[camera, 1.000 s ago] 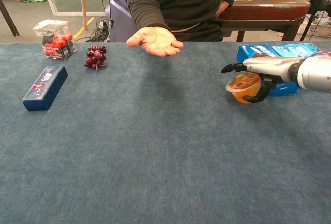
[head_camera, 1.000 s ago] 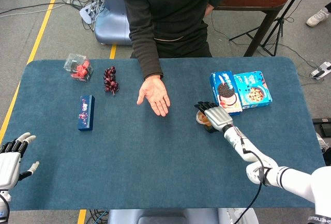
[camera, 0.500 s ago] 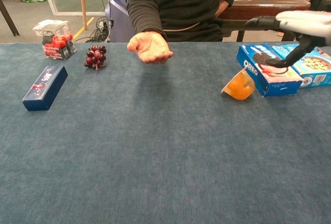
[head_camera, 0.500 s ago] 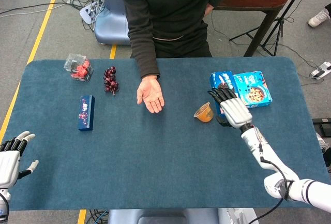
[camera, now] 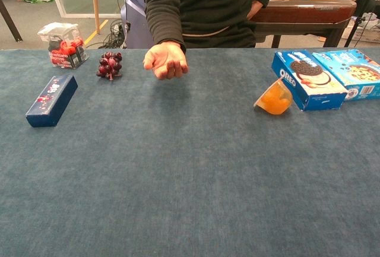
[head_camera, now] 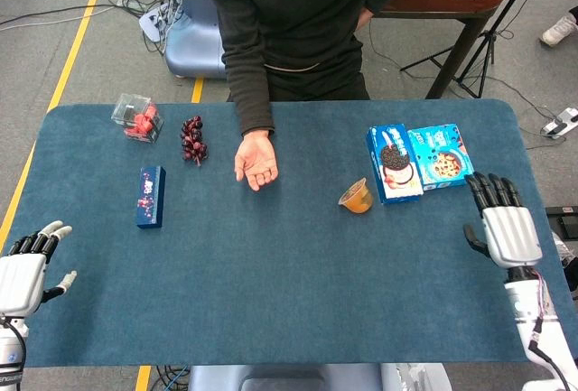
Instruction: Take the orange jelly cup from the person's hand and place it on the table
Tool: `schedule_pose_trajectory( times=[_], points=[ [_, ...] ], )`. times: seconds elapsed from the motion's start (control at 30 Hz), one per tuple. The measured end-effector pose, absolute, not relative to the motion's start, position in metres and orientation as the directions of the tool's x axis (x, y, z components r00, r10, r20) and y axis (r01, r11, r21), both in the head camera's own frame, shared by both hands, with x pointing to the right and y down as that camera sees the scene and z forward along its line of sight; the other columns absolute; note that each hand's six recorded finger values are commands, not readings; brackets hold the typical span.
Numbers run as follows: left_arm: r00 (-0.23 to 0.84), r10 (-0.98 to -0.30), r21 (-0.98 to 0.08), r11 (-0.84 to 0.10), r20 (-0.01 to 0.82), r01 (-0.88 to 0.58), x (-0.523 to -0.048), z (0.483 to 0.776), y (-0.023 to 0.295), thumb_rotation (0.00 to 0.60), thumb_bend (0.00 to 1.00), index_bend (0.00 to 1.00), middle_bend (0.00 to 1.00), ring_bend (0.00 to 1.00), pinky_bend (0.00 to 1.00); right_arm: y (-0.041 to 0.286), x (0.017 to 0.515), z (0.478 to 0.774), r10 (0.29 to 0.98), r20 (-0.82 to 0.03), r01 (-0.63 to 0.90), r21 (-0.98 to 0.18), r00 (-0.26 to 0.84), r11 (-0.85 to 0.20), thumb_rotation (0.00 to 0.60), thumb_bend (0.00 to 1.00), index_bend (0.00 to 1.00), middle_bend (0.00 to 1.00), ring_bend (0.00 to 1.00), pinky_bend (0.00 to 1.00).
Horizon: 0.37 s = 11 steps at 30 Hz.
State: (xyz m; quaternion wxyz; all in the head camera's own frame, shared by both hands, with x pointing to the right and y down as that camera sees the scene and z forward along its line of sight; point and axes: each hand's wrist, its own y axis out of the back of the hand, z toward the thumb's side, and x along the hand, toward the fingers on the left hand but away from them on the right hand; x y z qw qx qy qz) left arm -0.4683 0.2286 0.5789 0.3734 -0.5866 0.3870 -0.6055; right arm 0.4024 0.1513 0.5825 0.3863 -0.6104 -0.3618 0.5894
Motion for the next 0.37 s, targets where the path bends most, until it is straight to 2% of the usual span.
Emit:
schedule_pose_trajectory(
  times=[0.2,0.37],
  points=[
    [-0.034,-0.907,-0.908,-0.419,0.419,-0.003,-0.467,0.577,0.229,0.6,0.23,0.22,0.17,0.2,0.2,0.188,0.431,0.564,0.9,-0.434,-0.013,-0.901,-0.035,-0.434,0.6,0.36,0.0,0.07,0.0,0.09],
    [-0.029,-0.907,-0.908,-0.42,0.42,-0.006,-0.465,0.578,0.23,0.6,0.23,0.22,0.17,0.2,0.2,0.205,0.439,0.554,0.909,-0.413,0.007,-0.911,-0.058,-0.413,0.6,0.36,0.0,0.07,0.0,0.09]
  ],
)
